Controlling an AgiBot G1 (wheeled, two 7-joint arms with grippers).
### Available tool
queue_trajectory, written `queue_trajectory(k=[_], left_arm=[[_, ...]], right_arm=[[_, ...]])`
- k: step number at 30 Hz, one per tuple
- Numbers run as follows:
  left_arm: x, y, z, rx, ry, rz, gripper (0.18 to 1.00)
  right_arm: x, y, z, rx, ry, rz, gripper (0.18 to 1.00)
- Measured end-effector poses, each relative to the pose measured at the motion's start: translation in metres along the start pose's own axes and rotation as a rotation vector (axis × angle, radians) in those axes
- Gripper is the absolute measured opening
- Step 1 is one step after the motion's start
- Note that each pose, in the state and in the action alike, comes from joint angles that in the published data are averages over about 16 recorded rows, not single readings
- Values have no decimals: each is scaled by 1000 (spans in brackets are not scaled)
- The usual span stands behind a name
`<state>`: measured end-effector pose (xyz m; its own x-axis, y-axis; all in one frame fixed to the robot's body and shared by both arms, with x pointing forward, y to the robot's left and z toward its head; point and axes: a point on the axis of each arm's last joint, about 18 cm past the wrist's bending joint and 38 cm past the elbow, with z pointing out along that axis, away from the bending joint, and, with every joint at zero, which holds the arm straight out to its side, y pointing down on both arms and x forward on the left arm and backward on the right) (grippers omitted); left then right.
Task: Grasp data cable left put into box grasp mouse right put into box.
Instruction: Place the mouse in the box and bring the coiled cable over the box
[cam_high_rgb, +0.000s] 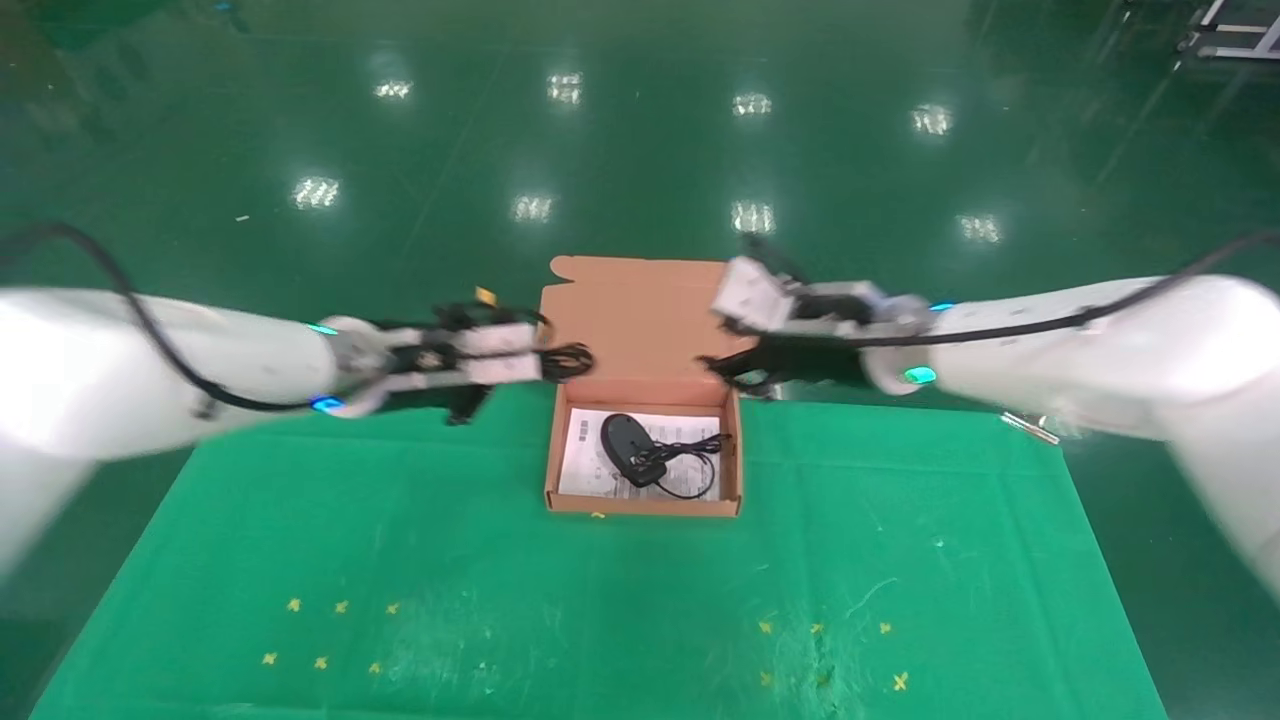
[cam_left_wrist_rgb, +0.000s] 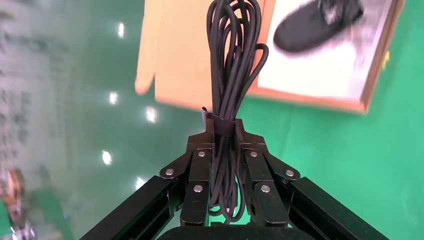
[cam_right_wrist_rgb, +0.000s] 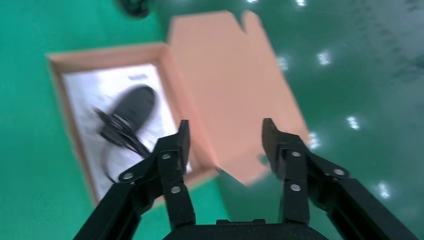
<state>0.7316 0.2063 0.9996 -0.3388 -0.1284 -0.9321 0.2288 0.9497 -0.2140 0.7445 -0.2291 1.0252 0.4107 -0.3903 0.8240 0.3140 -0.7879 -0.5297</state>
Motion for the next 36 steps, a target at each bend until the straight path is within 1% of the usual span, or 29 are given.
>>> queue_trajectory(k=[2,5,9,12,18,24,30,36], left_arm=[[9,-10,13,25,8,19,250],[22,-25,29,62,18,47,250],[35,-43,45,107,29,79,250],[41,-53,53,133,34,94,250],[49,-63,61,166,41,103,249],[50,-64,63,173,43,98,253],[49,-63,63,171,43,97,276],[46,-63,61,173,36,100,331]], right_arm=[[8,7,-11,-10,19,1,520],[19,16,-29,-23,42,0,598],[28,24,-51,-37,69,-3,684],[31,27,-64,-43,83,-5,757],[34,27,-82,-49,103,-12,868],[33,26,-88,-50,112,-17,945],[33,27,-88,-51,112,-19,986],[34,26,-87,-48,116,-16,999]])
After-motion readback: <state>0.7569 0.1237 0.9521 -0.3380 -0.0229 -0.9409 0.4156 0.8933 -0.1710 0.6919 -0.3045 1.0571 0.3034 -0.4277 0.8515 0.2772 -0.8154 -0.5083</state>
